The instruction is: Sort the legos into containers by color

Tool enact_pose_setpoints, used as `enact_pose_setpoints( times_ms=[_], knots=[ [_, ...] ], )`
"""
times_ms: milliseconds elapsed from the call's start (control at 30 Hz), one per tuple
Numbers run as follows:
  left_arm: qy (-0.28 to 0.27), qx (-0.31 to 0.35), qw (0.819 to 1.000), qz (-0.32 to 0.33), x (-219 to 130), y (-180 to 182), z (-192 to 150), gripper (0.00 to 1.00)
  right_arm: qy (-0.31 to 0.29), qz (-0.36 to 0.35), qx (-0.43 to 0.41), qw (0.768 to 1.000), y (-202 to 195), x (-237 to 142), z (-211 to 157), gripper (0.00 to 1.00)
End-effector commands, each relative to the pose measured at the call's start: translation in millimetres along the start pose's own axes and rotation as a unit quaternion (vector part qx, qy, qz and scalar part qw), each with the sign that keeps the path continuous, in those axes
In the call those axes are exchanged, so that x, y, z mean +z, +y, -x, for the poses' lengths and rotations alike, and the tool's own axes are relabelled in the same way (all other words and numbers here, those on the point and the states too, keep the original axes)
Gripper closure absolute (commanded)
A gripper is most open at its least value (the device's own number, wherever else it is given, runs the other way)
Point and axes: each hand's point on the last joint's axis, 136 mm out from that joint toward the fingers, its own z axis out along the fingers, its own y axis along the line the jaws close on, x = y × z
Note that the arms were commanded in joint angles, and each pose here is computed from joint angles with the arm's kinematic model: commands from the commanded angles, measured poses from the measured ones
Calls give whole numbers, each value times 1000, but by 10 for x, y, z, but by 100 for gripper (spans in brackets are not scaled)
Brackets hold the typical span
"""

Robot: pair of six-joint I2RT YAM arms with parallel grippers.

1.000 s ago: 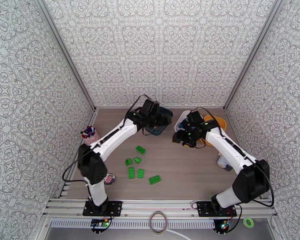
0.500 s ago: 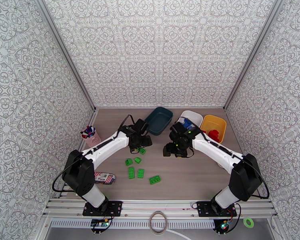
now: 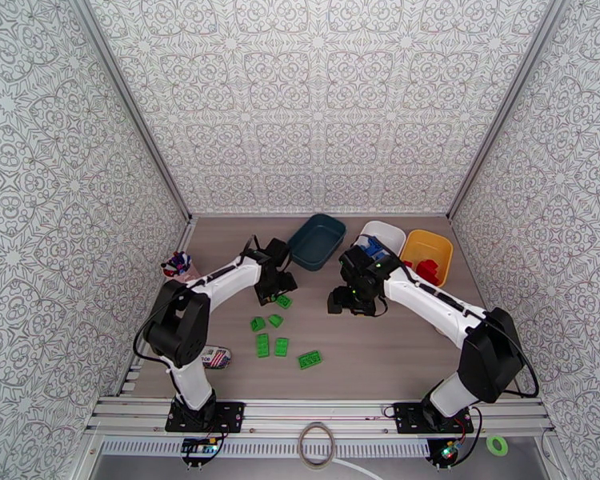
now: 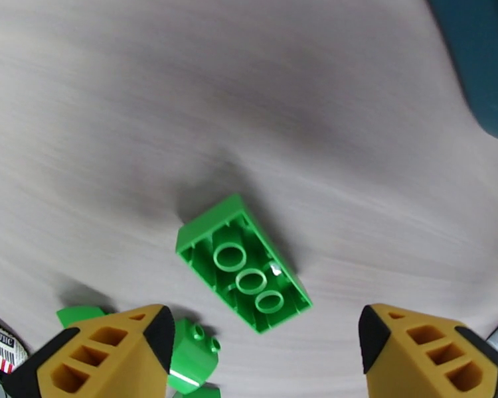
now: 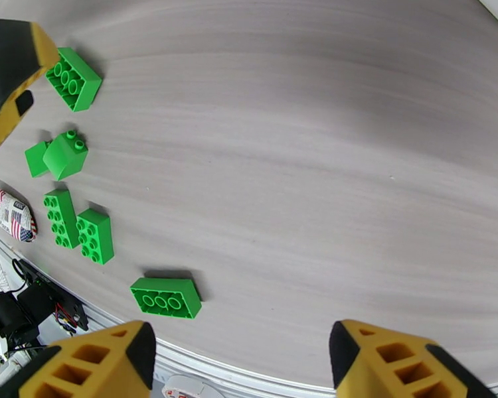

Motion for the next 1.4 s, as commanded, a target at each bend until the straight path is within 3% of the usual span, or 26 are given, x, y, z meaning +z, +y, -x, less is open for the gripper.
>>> enact_pose_setpoints(
  times_ms=[0, 467, 1033, 1167, 1367],
  knots=[
    [12, -21, 1000, -14, 59, -46, 29, 22, -5, -6, 2, 1000, 15, 2, 29, 26],
    [39, -7, 999, 6, 346, -112, 97, 27, -6, -5, -5, 1000, 125, 59, 206, 27],
    [62, 68, 994, 54, 406, -31, -44, 59, -15, 2, 4, 1000, 206, 115, 336, 28],
    [48, 78, 995, 35, 254, -95, 2, 65, -18, 13, 4, 1000, 281, 95, 389, 29],
    [22, 95, 993, -61, -66, -461, 109, 69, -21, 41, 2, 999, 469, 59, 532, 29]
  ],
)
